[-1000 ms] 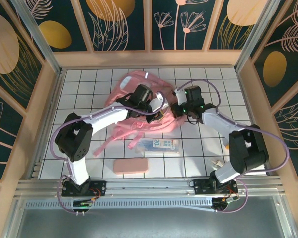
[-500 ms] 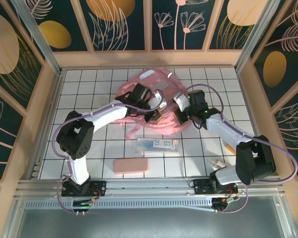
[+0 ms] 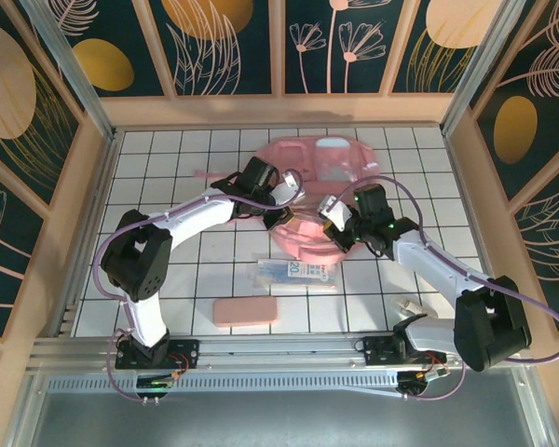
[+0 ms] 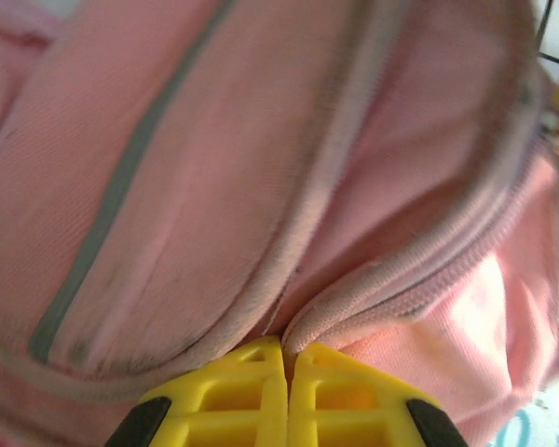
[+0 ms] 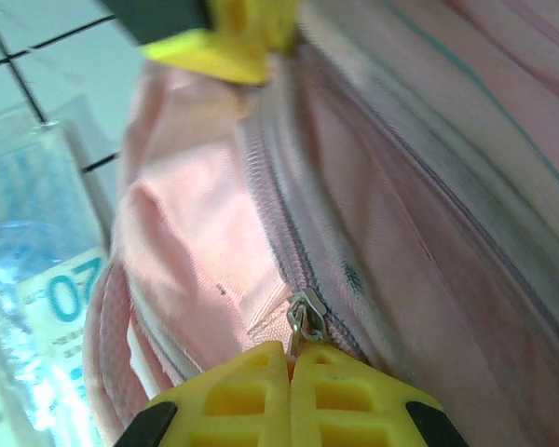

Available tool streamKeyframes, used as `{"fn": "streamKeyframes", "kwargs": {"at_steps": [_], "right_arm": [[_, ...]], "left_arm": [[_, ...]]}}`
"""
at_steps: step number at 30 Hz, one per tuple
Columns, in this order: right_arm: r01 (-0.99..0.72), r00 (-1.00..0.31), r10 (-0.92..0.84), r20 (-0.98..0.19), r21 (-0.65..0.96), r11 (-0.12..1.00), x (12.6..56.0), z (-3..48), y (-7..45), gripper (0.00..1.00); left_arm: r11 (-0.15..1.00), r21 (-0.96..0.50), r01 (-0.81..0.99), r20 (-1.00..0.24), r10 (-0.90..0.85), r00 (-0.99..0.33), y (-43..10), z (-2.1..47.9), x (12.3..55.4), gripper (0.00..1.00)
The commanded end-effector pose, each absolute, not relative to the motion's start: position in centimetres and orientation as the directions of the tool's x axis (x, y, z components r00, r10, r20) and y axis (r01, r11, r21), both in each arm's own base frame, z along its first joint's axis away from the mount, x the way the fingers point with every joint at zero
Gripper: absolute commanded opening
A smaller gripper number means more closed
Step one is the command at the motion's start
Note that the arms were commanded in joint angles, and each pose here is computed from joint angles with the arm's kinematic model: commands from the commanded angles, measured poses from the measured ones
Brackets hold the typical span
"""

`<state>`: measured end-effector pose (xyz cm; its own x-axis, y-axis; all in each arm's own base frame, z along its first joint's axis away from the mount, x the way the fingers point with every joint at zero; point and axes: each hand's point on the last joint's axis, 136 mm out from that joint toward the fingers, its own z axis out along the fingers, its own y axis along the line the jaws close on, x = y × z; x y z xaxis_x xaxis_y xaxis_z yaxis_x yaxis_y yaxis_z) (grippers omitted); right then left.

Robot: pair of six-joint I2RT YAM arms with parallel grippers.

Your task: Pack books, pencil case, and school supplies into a backpack

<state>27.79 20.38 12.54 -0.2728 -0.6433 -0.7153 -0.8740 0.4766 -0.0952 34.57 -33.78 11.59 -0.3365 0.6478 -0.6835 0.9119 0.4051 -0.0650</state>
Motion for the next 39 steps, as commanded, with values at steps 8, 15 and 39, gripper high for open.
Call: {"fn": "streamKeyframes", "kwargs": {"at_steps": [8,15,39], "right_arm": [[-0.933,-0.328,-0.534,-0.779,0.178,0.314,26.4,14.3,26.1,0.0],[-0.887,-0.373,-0.516,-0.771,0.132,0.443,29.4,14.7,23.5,0.0],[-0.914,-0.283,-0.528,-0.8,0.058,0.401,35.1,16.9,26.4,0.0]], "left_arm": [[0.208,0.152,0.966,-0.801,0.599,-0.003,-36.2,16.3,33.6,0.0],[0.24,0.226,0.944,-0.763,0.646,0.019,-34.0,17.3,33.2,0.0],[0.253,0.246,0.936,-0.775,0.631,0.033,-32.2,18.5,30.4,0.06]]}}
